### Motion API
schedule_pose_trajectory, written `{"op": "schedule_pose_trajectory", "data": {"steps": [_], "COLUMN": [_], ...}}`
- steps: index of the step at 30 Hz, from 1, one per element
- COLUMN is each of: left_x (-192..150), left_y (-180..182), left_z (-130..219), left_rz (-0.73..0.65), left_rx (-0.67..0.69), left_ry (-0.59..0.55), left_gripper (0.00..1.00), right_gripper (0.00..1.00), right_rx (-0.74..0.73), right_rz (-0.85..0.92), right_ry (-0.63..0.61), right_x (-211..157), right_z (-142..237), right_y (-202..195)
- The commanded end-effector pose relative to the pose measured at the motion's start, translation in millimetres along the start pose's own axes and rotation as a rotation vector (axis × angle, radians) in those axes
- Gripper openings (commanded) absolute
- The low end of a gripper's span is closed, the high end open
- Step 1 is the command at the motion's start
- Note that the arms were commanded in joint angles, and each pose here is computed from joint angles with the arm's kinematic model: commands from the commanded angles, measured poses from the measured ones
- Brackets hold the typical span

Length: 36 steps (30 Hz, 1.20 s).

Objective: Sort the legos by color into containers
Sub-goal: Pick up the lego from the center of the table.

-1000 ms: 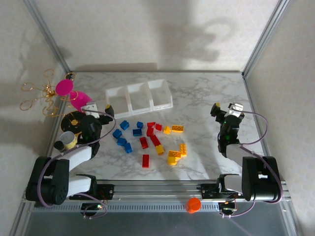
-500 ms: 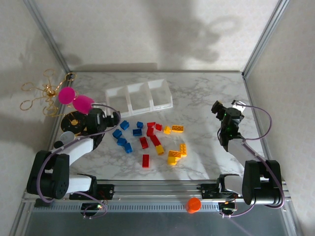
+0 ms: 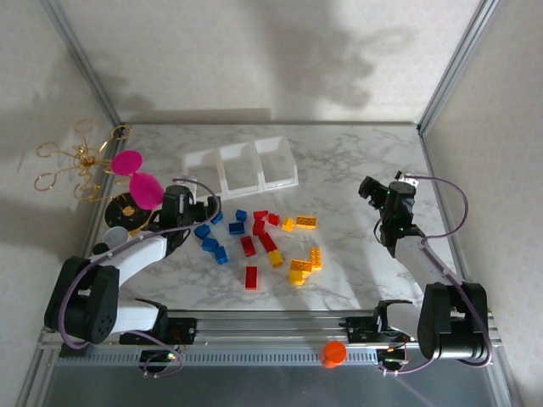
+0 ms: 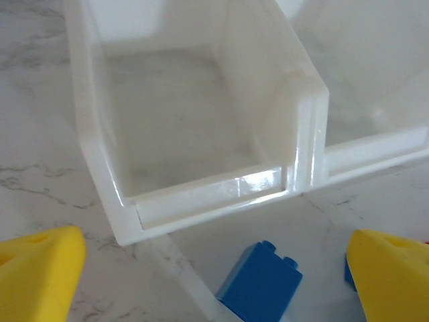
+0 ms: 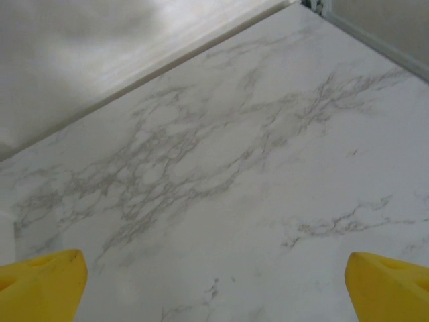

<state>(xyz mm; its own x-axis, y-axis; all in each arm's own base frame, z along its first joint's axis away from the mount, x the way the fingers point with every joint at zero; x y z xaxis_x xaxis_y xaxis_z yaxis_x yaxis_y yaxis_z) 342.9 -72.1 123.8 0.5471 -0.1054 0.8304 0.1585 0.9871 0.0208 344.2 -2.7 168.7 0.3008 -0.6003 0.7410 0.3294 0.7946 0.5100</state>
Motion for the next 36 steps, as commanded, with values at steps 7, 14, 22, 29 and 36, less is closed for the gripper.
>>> {"op": "schedule_pose_trajectory", "data": {"steps": [7, 14, 22, 29, 36], "left_x": [26.2, 25.6, 33.2, 50.3, 30.6], "left_y": [-31.1, -65.8, -85.1, -82.8, -97.2], "left_z": [28.0, 40.6, 52.8, 45.4, 29.6], "left_rz": [0.162, 0.224, 0.304, 0.374, 0.329], "left_rx": [-0.152, -0.230, -0.169, -0.119, -0.093], "left_ry": [-0.100, -0.080, -0.089, -0.114, 0.047], "left_gripper": [0.99, 0.99, 0.99, 1.00, 0.99], "right_gripper": [0.99, 0.99, 0.99, 0.99, 0.99], "right_rx": [0.090, 0.157, 0.203, 0.194, 0.200], "right_rz": [0.002, 0.046, 0.134, 0.150, 0.164], "right_ry": [0.203, 0.368, 0.476, 0.475, 0.508], "right_x": [-30.5, -70.0, -109.7, -119.6, -124.4], "right_z": [17.5, 27.0, 37.8, 39.7, 42.3], "right_y": [33.7, 59.7, 88.6, 94.7, 98.5]}}
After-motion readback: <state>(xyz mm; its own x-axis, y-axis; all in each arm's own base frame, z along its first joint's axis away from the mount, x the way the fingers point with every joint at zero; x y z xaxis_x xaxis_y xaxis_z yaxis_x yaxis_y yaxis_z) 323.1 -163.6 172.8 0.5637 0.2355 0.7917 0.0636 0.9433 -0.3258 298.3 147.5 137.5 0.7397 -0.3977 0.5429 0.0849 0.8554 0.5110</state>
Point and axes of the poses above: each hand's point on the last joint's axis, 136 mm out from that joint toward the fingers, its own z axis back along the fingers, its own y axis along the line the jaws close on, x = y × z, the point moved 3 cm from there along z, back along the fingers, and after that the axes turned 12 degrees about -z, right-handed, at the moved point
